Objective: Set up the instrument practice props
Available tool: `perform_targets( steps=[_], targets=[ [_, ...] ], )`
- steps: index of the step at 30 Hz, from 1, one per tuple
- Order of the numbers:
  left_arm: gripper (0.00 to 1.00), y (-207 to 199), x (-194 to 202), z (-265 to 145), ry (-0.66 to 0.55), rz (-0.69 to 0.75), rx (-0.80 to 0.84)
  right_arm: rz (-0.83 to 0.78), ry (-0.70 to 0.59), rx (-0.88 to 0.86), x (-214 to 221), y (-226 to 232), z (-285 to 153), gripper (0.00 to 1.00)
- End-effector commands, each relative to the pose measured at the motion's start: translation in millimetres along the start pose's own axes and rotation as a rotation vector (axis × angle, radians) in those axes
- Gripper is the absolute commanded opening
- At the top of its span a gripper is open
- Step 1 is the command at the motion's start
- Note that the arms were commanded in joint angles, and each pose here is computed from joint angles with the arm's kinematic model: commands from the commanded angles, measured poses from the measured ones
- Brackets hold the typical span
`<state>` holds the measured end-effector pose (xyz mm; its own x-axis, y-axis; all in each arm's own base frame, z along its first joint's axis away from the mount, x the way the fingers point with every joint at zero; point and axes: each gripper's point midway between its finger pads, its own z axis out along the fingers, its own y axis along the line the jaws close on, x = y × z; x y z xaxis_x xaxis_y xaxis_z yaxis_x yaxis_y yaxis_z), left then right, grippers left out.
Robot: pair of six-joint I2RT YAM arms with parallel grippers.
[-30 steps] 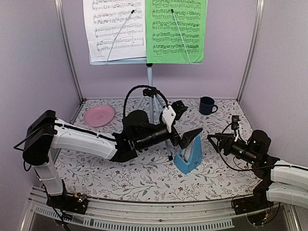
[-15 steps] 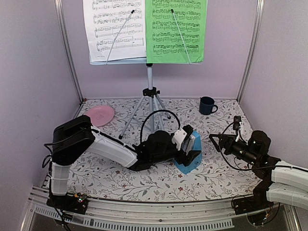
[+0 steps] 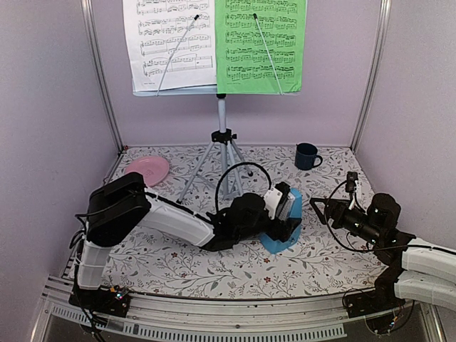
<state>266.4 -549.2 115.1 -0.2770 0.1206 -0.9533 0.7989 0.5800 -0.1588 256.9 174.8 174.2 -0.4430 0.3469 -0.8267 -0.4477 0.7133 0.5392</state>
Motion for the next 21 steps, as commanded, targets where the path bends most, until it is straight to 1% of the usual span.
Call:
perform_targets(
  steps=[1,3,4,7,10,12,15,18,21],
  targets=[
    [0.92,2,32,4,0.088,0.004,-0.030,0.008,-0.005,0.014,0,-2,-1,0.89],
    [0.92,1,32,3,0.080,0.010,-0.020,0.008,-0.007,0.015,0,-3,-2,0.89],
    [0.91,0,31,1,0.068,0.017,-0.006,0.008,-0.009,0.015,0,-2,-2,0.89],
    [0.87,-10,19,-12,-0.014,0.039,0.063,0.007,-0.008,0.017,1,-3,-3,0.89],
    [0.86,-14,8,-23,-0.094,0.074,0.105,0.008,-0.004,0.018,2,-4,-3,0.90],
    [0.86,-14,3,-26,-0.124,0.100,0.109,0.008,-0.004,0.018,2,-4,-3,0.90],
    [0.83,-13,-6,-26,-0.150,0.117,0.096,0.009,-0.006,0.019,2,-4,-3,0.90],
    [0.77,-11,-18,-31,-0.188,0.126,0.076,0.008,-0.007,0.017,1,-3,-3,0.90],
    [0.66,-9,-33,-33,-0.230,0.147,0.055,0.009,0.000,0.020,4,-5,-3,0.90]
  ],
)
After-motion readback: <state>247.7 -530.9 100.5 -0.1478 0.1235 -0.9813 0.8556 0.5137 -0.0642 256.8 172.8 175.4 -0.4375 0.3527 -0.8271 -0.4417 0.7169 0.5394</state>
